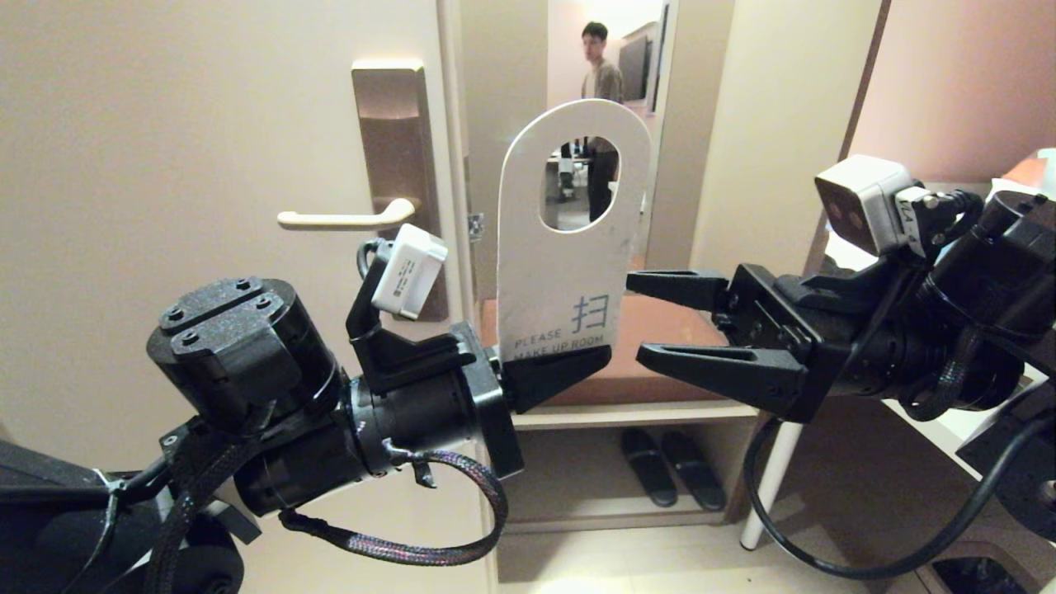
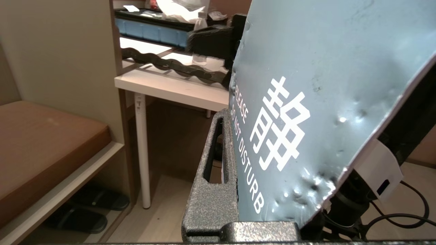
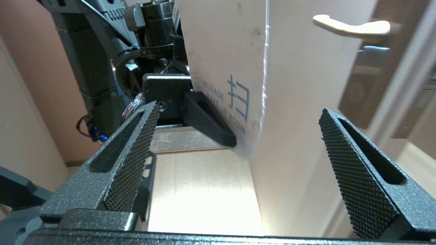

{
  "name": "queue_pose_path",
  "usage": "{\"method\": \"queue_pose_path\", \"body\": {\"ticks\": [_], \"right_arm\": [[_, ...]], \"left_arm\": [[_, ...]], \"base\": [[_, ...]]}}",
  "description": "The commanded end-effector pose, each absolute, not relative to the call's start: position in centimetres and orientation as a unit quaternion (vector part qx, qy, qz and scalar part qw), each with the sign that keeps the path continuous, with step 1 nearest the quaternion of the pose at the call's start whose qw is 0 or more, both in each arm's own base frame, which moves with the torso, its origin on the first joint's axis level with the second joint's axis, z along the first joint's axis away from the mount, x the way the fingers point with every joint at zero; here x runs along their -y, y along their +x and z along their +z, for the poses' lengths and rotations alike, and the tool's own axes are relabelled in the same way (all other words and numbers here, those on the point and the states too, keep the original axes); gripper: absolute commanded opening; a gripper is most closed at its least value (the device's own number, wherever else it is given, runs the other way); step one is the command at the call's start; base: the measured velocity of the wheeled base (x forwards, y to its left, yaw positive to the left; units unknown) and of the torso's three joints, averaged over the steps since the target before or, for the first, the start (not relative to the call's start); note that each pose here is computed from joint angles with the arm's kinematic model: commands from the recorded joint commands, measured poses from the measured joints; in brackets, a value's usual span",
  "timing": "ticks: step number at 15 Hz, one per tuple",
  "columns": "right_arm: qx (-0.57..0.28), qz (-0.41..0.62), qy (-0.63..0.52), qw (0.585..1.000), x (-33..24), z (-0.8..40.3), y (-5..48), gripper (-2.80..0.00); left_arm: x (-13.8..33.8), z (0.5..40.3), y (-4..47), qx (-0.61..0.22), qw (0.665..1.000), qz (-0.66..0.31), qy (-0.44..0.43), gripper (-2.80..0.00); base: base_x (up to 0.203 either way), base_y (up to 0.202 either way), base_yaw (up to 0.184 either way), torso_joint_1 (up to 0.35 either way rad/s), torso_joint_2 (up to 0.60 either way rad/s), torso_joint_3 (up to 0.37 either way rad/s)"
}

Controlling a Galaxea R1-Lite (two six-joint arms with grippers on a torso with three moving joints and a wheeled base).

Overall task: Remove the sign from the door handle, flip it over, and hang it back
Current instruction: Hand it to the other hand, then hang the sign back with the other side facing out

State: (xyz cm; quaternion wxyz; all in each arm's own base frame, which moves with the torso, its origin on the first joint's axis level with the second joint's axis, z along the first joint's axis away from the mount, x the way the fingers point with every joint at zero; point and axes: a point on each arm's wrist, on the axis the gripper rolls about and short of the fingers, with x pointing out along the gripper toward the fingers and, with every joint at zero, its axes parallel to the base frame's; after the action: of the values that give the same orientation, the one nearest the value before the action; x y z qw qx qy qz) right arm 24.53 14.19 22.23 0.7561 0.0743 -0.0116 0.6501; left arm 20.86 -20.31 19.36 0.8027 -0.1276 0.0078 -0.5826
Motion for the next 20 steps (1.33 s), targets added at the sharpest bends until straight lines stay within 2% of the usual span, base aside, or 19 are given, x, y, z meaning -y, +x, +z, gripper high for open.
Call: {"method": "queue_pose_path", "body": {"ticks": [1,4,5,8,15,20], "right_arm": [[0.021,0.642,0.072,0.763,-13.0,22.6,23.9,0.0],[0.018,0.633,0.072,0.771,-12.0,22.3,23.1,0.0],[0.018,0.633,0.072,0.771,-11.8,22.2,22.7,-2.8],[0.016,0.627,0.073,0.775,-11.4,21.8,21.8,-2.8],[0.028,0.515,0.054,0.855,-10.0,20.2,21.4,-2.8],[0.028,0.439,0.036,0.897,-6.1,19.3,20.6,-2.8]], "left_arm": [[19.8,19.6,20.8,-0.003,0.805,-0.58,-0.128,-2.8],[19.5,19.5,20.4,-0.005,0.806,-0.579,-0.128,-2.8],[19.3,19.6,20.3,-0.003,0.805,-0.579,-0.128,-2.8],[19.0,19.8,20.0,0.001,0.805,-0.579,-0.128,-2.8],[17.9,20.1,18.7,0.004,0.806,-0.578,-0.127,-2.8],[16.8,20.1,18.8,0.009,0.817,-0.563,-0.123,-2.8]], "base": [[0.0,0.0,0.0,0.0,0.0,0.0],[0.0,0.0,0.0,0.0,0.0,0.0],[0.0,0.0,0.0,0.0,0.0,0.0],[0.0,0.0,0.0,0.0,0.0,0.0],[0.0,0.0,0.0,0.0,0.0,0.0],[0.0,0.0,0.0,0.0,0.0,0.0]]}}
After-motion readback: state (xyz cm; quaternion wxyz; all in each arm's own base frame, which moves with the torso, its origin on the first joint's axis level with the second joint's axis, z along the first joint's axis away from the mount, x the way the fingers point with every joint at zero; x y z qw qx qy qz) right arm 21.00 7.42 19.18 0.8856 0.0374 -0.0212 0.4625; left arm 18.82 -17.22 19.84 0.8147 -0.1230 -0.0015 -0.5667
